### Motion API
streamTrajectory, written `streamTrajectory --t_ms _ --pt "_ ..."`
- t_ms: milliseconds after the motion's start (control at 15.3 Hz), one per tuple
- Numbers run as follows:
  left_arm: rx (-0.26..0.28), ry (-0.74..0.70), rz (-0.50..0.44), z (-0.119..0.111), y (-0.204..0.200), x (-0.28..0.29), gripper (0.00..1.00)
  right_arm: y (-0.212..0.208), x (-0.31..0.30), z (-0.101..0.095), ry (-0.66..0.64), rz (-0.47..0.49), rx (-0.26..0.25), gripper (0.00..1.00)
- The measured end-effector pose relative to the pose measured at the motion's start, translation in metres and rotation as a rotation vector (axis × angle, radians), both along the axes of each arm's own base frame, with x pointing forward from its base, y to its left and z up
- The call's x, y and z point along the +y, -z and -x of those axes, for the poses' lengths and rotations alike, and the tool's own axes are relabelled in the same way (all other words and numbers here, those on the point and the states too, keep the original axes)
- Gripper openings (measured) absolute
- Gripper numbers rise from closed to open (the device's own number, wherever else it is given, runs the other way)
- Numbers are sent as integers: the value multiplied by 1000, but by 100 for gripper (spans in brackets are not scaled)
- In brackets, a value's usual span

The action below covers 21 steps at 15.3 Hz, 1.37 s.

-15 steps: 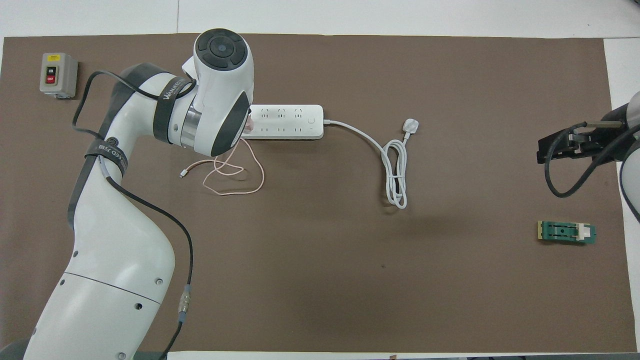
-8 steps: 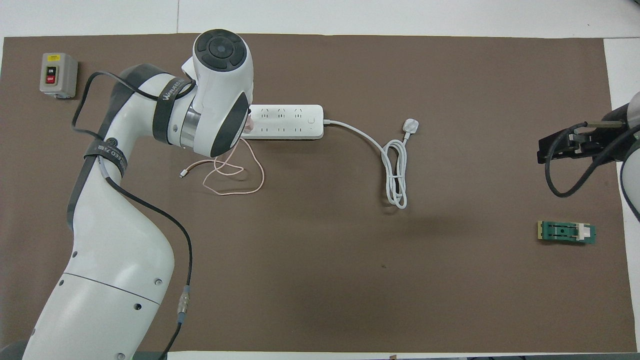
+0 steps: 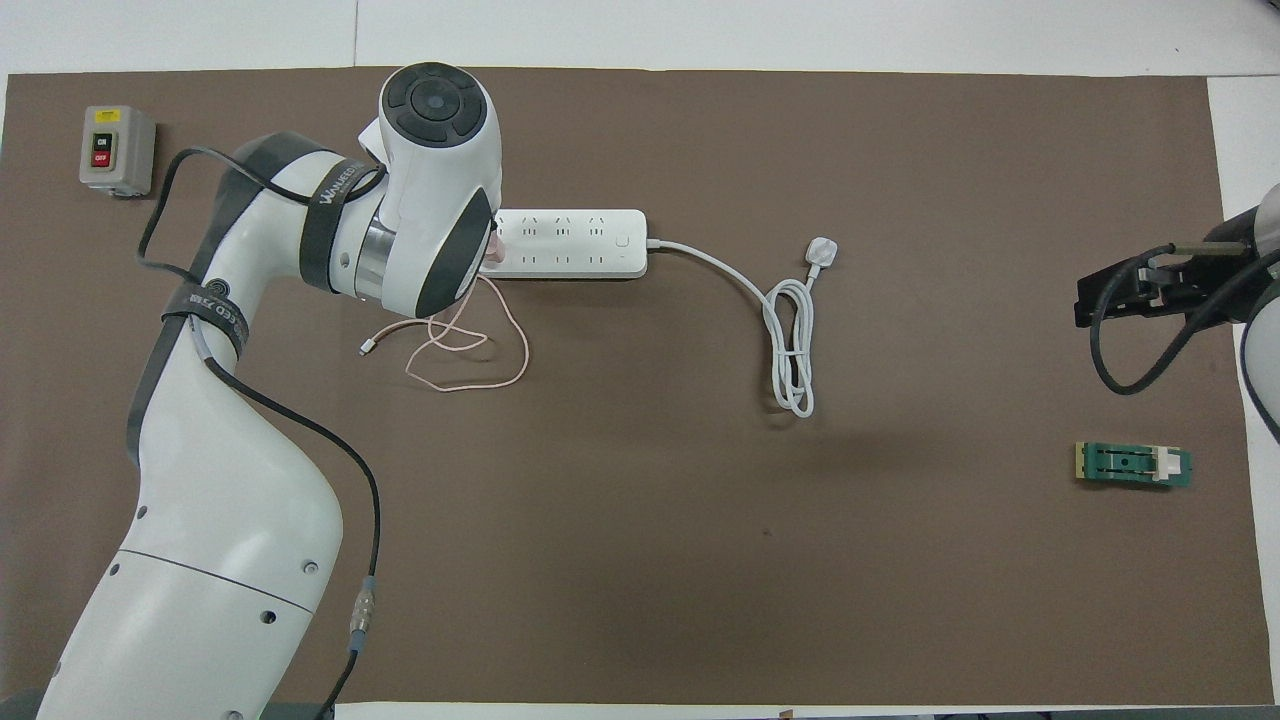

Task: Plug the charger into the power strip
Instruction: 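Press the charger prongs down into the socket with the left gripper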

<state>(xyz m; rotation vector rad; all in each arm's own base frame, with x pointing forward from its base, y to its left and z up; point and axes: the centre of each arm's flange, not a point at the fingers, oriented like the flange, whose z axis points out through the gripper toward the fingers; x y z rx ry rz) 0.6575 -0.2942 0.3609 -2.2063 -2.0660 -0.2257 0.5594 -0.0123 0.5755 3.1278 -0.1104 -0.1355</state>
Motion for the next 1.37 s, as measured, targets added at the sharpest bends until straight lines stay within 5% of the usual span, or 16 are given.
streamTrajectory --t_ms 1374 --pt "-9 -2 6 1 1 4 31 0 -4 0 7 0 0 100"
